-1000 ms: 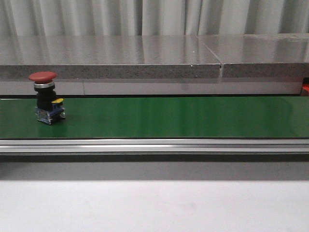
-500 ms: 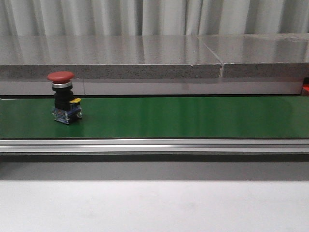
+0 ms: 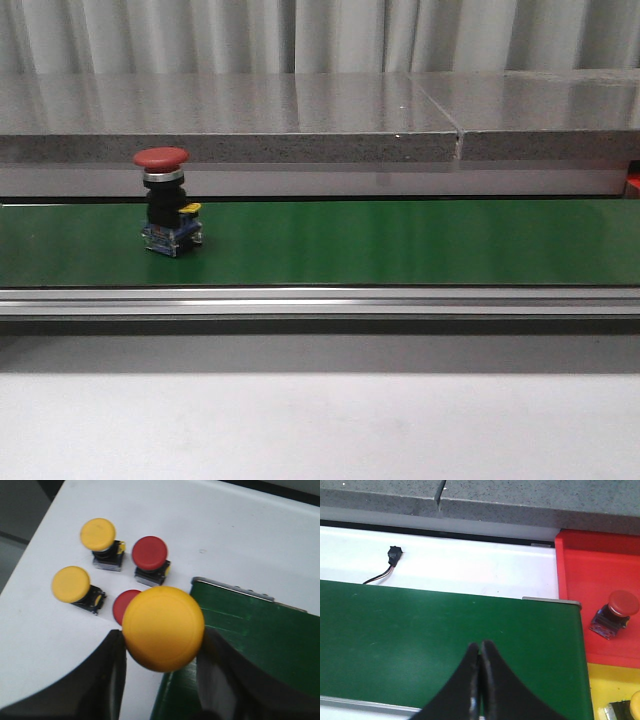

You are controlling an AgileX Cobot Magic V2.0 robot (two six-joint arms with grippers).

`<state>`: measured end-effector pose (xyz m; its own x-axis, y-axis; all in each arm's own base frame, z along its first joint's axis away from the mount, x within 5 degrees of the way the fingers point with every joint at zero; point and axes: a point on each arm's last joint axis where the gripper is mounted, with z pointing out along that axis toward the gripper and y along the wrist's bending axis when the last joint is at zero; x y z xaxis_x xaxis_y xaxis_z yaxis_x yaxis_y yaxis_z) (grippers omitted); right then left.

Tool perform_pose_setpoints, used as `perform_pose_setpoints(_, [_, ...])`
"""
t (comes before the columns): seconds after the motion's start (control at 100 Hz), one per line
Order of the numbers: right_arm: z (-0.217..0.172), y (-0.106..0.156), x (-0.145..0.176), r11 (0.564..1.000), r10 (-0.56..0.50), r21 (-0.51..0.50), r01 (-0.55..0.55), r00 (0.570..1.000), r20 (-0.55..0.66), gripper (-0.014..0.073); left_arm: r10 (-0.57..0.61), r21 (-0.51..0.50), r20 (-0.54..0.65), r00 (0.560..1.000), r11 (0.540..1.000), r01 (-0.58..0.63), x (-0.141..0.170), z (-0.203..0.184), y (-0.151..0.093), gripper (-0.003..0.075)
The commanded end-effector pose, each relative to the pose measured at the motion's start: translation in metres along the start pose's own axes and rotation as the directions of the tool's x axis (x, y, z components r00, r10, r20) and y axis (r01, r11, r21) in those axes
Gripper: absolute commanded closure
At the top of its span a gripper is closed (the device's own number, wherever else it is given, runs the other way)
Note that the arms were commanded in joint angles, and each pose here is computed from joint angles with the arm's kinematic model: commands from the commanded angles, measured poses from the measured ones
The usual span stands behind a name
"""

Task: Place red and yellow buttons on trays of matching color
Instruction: 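Move the left gripper onto a yellow push button and grasp it, then carry the yellow button onto the belt and open the left gripper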

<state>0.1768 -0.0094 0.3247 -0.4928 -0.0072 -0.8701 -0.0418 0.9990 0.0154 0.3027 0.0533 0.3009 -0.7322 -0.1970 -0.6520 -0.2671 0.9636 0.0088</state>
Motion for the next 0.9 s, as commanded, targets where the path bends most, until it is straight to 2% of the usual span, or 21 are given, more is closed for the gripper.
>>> perform_pose_setpoints(0.0, [-0.008, -0.001, -0.014, 1.000, -0.003, 0.021, 0.001, 0.995, 0.097, 0.0662, 0.058, 0.037, 0.099, 0.993, 0.997, -0.062, -0.012, -0.012, -0.014, 0.0739])
perform_pose_setpoints(0.24, [-0.008, -0.001, -0.014, 1.000, -0.003, 0.021, 0.001, 0.995, 0.097, 0.0662, 0.117, 0.073, 0.035, 0.993, 0.990, -0.119, -0.005, 0.004, -0.036, 0.0739])
perform_pose_setpoints(0.89, [-0.008, -0.001, -0.014, 1.000, -0.003, 0.021, 0.001, 0.995, 0.097, 0.0662, 0.123, 0.057, -0.080, 0.989, 0.991, -0.119, 0.005, 0.007, -0.034, 0.0730])
